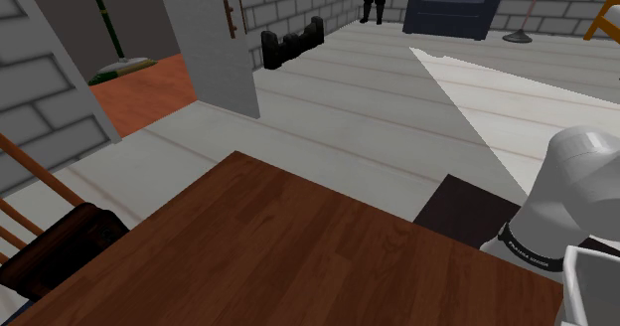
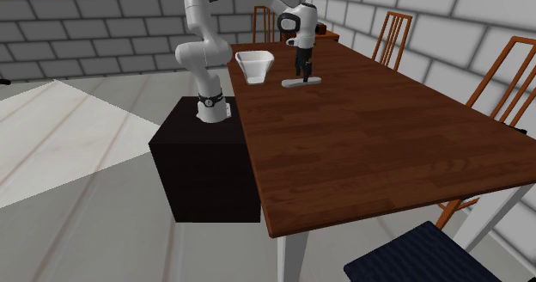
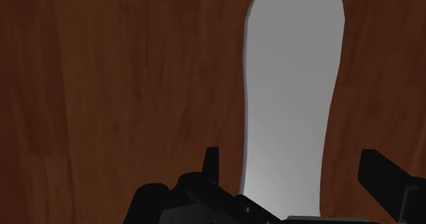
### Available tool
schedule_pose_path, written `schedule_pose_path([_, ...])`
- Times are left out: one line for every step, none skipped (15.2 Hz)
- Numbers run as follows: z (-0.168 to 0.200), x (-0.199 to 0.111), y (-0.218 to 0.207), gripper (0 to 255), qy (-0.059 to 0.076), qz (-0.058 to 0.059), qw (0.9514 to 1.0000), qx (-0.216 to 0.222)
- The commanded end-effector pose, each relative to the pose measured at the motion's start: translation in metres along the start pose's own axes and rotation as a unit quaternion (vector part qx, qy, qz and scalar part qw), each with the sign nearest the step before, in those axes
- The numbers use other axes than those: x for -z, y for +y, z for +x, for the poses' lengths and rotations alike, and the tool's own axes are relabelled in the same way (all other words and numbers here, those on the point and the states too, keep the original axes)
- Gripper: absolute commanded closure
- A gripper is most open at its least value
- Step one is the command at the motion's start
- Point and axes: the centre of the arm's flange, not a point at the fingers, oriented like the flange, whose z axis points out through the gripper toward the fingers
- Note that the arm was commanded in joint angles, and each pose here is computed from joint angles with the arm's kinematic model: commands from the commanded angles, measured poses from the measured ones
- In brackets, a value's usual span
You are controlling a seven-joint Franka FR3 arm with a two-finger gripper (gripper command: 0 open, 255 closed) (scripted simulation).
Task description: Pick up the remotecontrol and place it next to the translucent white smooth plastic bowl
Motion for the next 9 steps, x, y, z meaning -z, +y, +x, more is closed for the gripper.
schedule_pose_path([0.000, 0.013, 0.000, 0, 0.000, 0.000, 1.0000, 0.000])
schedule_pose_path([0.000, 0.026, 0.000, 0, 0.000, 0.000, 1.0000, 0.000])
schedule_pose_path([0.000, 0.040, 0.000, 0, 0.000, 0.000, 1.0000, 0.000])
schedule_pose_path([0.000, 0.050, 0.000, 0, 0.000, 0.000, 1.0000, 0.000])
schedule_pose_path([0.000, 0.050, 0.000, 0, 0.000, 0.000, 1.0000, 0.000])
schedule_pose_path([0.000, 0.050, 0.000, 0, 0.000, 0.000, 1.0000, 0.000])
schedule_pose_path([0.000, 0.050, 0.000, 0, 0.000, 0.000, 1.0000, 0.000])
schedule_pose_path([0.000, 0.050, 0.000, 0, 0.000, 0.000, 1.0000, 0.000])
schedule_pose_path([0.000, 0.050, 0.000, 0, 0.000, 0.000, 1.0000, 0.000])
